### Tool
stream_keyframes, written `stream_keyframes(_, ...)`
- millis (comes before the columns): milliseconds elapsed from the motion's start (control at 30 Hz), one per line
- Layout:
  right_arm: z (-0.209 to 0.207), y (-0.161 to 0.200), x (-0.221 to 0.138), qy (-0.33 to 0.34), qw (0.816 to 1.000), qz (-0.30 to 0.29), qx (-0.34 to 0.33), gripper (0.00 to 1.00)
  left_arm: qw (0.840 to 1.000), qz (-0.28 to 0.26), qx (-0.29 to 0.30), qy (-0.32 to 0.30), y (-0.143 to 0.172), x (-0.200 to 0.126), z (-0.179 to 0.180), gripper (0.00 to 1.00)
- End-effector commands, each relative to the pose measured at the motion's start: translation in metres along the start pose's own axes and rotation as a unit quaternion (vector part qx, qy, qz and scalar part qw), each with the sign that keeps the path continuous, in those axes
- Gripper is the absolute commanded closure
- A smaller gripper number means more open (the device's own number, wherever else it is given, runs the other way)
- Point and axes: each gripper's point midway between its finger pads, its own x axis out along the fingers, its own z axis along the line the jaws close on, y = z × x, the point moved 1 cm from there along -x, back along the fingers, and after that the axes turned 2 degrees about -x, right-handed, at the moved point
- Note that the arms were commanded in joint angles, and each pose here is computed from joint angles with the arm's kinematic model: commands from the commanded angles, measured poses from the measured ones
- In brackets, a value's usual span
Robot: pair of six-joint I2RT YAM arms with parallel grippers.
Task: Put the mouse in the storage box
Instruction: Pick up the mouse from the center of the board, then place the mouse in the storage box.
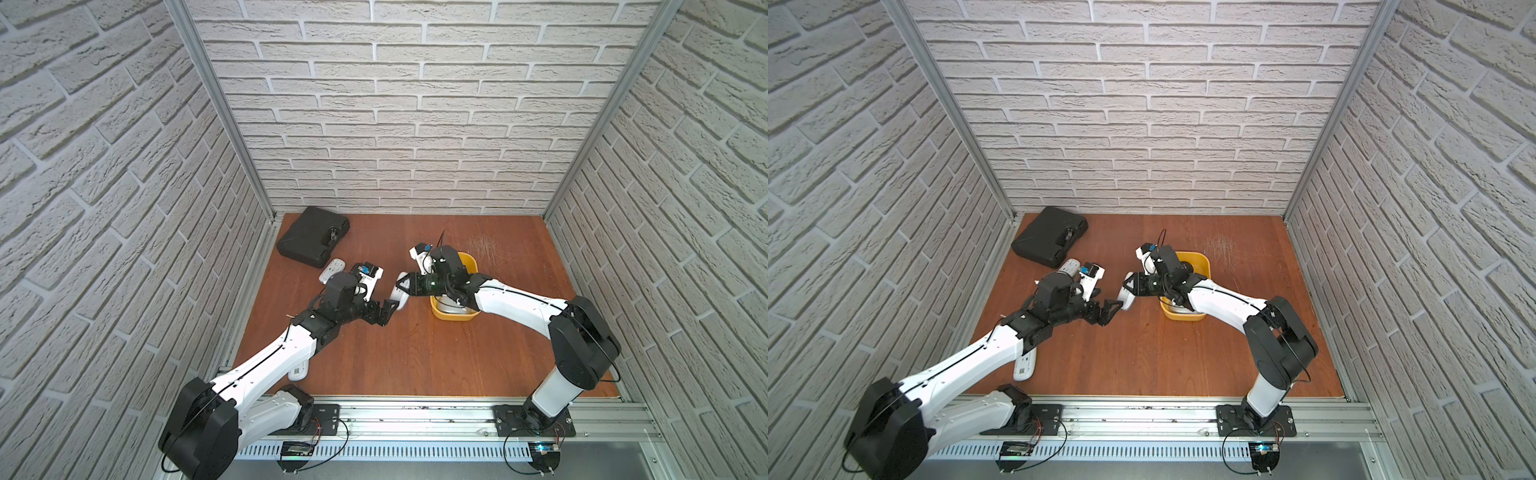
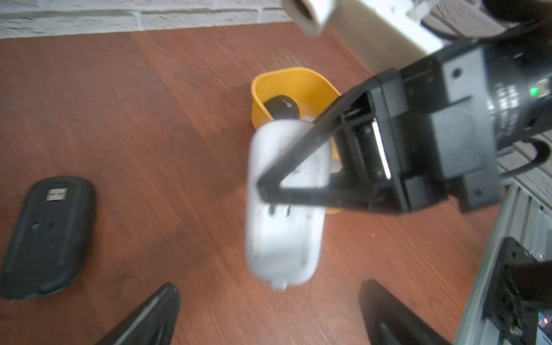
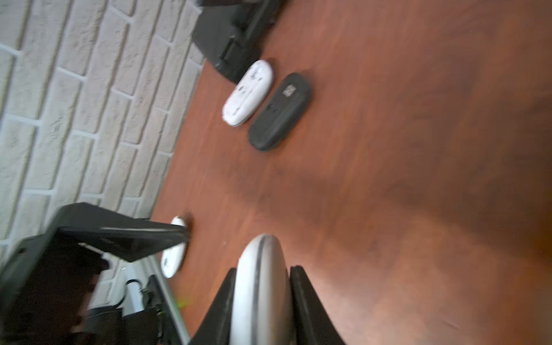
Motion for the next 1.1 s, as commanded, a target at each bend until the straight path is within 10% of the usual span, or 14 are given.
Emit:
stream_keyframes(0, -0.047, -0.028, -0.039, 0.134, 0.988, -0.032, -0.064, 0.82, 0.997, -0.01, -0.042, -0.066, 0.005, -0.012, 0.031, 0.02)
stream_keyframes(233, -0.12, -0.059, -0.084, 0.375, 0.911, -0.054, -0.162, 0.82, 0.989, -0.009, -0.093, -0.118, 0.02, -0.018, 0.063, 0.02)
stream_keyframes(633, -0.167, -0.096, -0.072, 0.527, 0.805, -0.025, -0.27, 0.84, 0.988, -0.003, -0.098, -0.122, 0.026, -0.02, 0.066, 0.02)
stream_keyframes(1067, -0.188, -0.097, -0.039, 0.543, 0.772, 0.006, -0.331, 0.8, 0.986, 0.003, -0.098, -0.133, 0.03, -0.021, 0.07, 0.02)
